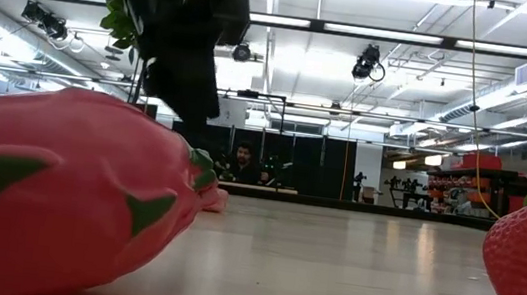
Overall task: Pick and placing Produce into tupperware
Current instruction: Put the peach into the white basket, then adjust the white basket, then put the red strawberry into the white basket
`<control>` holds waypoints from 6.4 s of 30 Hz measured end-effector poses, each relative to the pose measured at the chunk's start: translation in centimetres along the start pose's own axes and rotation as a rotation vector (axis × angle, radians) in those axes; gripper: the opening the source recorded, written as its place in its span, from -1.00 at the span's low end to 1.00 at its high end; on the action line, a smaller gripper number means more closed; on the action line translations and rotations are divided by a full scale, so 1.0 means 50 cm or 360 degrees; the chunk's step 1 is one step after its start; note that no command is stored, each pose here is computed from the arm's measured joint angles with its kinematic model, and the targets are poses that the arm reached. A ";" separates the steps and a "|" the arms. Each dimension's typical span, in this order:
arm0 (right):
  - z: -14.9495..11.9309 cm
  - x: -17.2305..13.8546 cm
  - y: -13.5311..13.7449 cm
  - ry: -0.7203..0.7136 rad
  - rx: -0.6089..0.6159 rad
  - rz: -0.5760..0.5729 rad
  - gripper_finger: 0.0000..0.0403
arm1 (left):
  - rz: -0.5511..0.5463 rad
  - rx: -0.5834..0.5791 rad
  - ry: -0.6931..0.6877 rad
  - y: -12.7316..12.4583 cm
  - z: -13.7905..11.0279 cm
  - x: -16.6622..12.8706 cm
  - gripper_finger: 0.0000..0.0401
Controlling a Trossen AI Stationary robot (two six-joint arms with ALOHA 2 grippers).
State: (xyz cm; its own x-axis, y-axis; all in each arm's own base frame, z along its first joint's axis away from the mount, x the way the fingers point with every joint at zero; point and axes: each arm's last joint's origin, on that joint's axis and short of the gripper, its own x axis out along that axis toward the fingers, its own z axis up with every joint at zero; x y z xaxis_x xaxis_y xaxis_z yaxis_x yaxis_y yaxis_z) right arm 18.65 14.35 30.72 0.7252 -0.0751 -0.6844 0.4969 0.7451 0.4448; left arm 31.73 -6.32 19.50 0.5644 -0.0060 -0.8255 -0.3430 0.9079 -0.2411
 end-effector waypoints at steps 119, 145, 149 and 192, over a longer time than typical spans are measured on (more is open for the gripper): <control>0.098 0.006 -0.188 0.0718 -0.0086 -0.0975 -0.42 | -0.0723 0.0218 0.0070 -0.300 0.296 0.140 -0.44; -0.183 -0.055 -0.091 0.1209 0.0536 -0.0898 -0.99 | -0.0462 0.0312 0.0416 -0.324 0.216 0.102 -0.96; -0.225 -0.006 -0.111 0.1187 0.0524 -0.0921 -0.99 | -0.0458 0.0279 0.0417 -0.324 0.216 0.103 -0.93; -0.122 0.164 -0.203 0.0739 0.0664 -0.0521 -0.98 | -0.0392 0.0230 0.0489 -0.377 0.158 0.077 -0.37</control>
State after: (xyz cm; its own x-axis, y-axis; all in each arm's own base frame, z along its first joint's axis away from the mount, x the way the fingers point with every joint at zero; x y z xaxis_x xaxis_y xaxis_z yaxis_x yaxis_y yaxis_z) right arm 16.63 10.23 17.08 0.2752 0.1080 -0.9553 0.8635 0.4091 0.2950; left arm 46.28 -20.16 24.91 0.3586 -0.3351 -0.8713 -0.1047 0.9130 -0.3943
